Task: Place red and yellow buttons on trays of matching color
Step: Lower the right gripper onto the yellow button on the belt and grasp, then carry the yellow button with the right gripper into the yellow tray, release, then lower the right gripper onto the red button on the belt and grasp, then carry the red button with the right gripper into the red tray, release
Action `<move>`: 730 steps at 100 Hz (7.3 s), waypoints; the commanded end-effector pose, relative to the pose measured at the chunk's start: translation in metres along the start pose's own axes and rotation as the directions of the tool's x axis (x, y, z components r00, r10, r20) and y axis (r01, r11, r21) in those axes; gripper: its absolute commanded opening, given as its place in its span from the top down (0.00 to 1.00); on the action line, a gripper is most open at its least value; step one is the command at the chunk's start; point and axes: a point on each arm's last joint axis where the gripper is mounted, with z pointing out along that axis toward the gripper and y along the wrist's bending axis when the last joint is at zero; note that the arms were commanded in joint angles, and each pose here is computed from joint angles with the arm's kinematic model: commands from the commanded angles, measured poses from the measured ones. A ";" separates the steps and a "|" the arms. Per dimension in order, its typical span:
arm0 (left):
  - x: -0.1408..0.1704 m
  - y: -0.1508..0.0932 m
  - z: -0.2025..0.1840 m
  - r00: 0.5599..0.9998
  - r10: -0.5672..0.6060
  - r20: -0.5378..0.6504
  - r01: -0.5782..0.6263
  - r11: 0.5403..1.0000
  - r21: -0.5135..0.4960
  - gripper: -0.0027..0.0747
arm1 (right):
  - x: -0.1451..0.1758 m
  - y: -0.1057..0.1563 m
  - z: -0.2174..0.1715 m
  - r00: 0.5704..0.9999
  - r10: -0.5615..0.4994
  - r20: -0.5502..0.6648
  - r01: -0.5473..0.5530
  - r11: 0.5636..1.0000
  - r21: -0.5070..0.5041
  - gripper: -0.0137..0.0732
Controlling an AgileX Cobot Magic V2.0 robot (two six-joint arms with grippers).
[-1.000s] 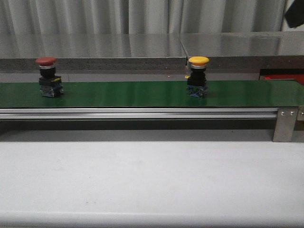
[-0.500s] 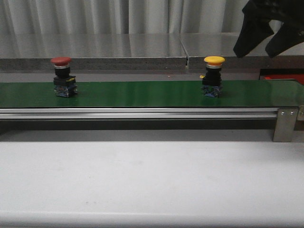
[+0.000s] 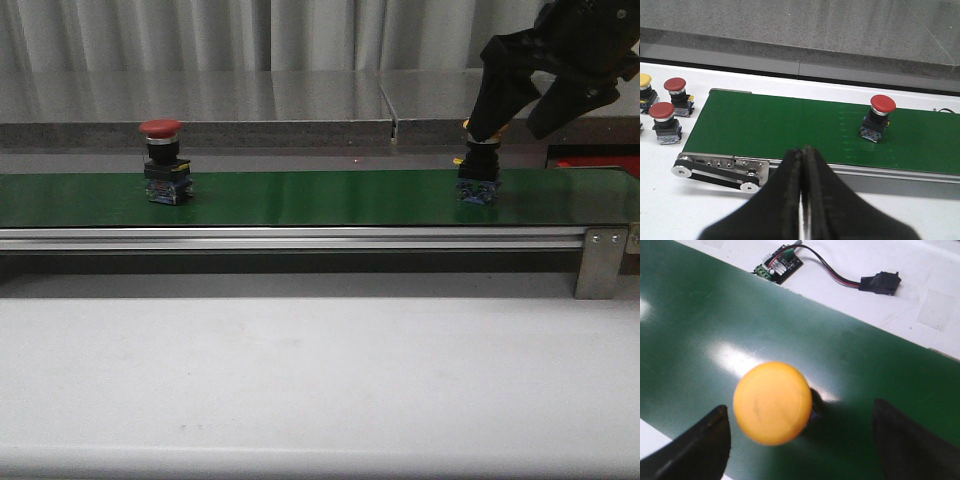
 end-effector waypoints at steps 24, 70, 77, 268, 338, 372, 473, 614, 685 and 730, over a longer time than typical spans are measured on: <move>-0.014 0.000 -0.003 0.995 -0.008 0.097 0.009 1.000 -0.008 0.99 | -0.023 -0.004 -0.003 0.996 -0.040 0.080 0.039 0.999 0.021 0.30; -0.014 0.000 -0.003 0.995 -0.008 0.097 0.009 1.000 -0.008 0.99 | -0.016 -0.013 -0.047 0.999 0.049 0.020 -0.049 0.998 0.031 0.72; -0.014 0.000 -0.003 0.995 -0.008 0.097 0.009 1.000 -0.008 0.99 | -0.010 -0.018 -0.066 0.997 0.072 0.041 -0.074 0.995 0.067 0.72; -0.014 0.000 -0.003 0.995 -0.008 0.097 0.009 1.000 -0.008 0.99 | 0.116 -0.085 -0.130 0.855 0.474 0.211 -0.518 0.794 0.318 0.21; -0.014 0.000 -0.003 0.995 -0.008 0.097 0.009 1.000 -0.008 0.99 | -0.005 0.035 -0.065 0.992 0.024 0.126 -0.027 0.999 0.026 0.21; -0.014 0.000 -0.003 0.995 -0.008 0.097 0.009 1.000 -0.008 0.99 | -0.031 0.054 -0.008 0.997 -0.048 0.055 0.051 0.998 -0.042 0.21; -0.014 0.000 -0.003 0.995 -0.008 0.097 0.009 1.000 -0.008 0.99 | -0.054 -0.051 -0.080 0.989 0.077 0.125 -0.096 0.983 0.155 0.74; -0.014 0.000 -0.003 0.995 -0.008 0.097 0.009 1.000 -0.008 0.99 | 0.021 -0.264 -0.027 0.876 0.424 0.228 -0.480 0.812 0.332 0.74; -0.014 0.000 -0.003 0.995 -0.008 0.097 0.009 1.000 -0.008 0.99 | -0.022 -0.249 -0.073 0.890 0.371 0.265 -0.438 0.858 0.268 0.28; -0.014 0.000 -0.003 0.995 -0.008 0.097 0.009 1.000 -0.008 0.99 | -0.077 -0.160 -0.149 0.915 0.204 0.348 -0.295 0.927 0.233 0.28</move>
